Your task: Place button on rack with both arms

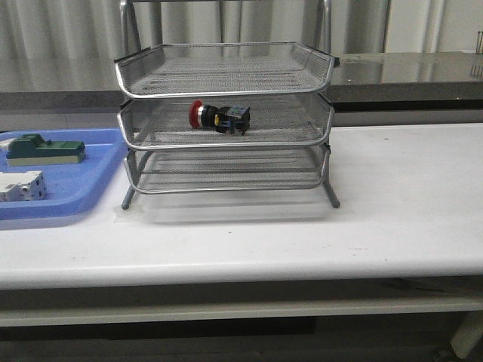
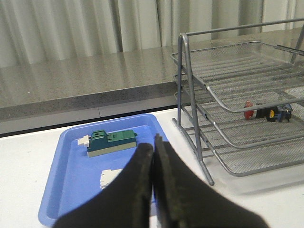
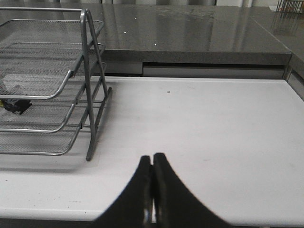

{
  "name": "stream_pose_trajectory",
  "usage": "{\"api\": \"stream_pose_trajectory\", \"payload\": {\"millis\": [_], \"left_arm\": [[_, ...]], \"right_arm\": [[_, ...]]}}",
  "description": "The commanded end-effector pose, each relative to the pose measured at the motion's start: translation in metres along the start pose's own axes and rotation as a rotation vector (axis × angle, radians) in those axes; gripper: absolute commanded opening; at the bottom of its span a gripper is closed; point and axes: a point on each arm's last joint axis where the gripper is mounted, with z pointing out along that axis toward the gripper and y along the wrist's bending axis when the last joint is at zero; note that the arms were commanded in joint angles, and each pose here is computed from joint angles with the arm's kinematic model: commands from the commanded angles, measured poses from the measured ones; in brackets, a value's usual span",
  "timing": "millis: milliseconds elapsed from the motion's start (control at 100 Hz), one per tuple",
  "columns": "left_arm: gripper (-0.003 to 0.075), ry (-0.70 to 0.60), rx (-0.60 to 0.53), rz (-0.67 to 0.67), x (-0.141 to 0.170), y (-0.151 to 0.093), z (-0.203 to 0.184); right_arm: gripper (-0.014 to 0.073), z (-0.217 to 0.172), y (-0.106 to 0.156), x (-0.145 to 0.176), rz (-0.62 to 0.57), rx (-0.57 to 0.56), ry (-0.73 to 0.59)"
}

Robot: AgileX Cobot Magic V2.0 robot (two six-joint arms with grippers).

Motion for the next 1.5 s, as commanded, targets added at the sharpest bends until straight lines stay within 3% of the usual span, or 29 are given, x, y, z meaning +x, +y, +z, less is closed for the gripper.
{"api": "stream_pose_trajectory", "payload": {"millis": [0, 320, 560, 880, 1490], "left_arm": [[0.0004, -0.107, -0.022, -0.019, -0.017, 0.003, 0.000], [0.0004, -0.107, -0.022, -0.019, -0.017, 0.003, 0.000], [0.0004, -0.107, -0.022, -0.019, -0.017, 0.003, 0.000], [0.0004, -0.107, -0.022, -0.019, -0.017, 0.003, 0.000], [0.0004, -0.107, -0.022, -0.019, -0.017, 0.003, 0.000]], "right_arm": [[-0.0057, -0.001, 0.001, -0.001, -0.004, -0.006, -0.131], [-0.0057, 0.007, 0.004, 0.068, 0.027, -0.033, -0.186], [-0.0057, 0.008, 0.004, 0.098, 0.027, -0.039, -0.228], [-0.0057, -0.002, 0.004, 0.095, 0.027, -0.038, -0.319], [-0.0057, -0.002, 0.004, 0.095, 0.027, -0.038, -0.318]]}}
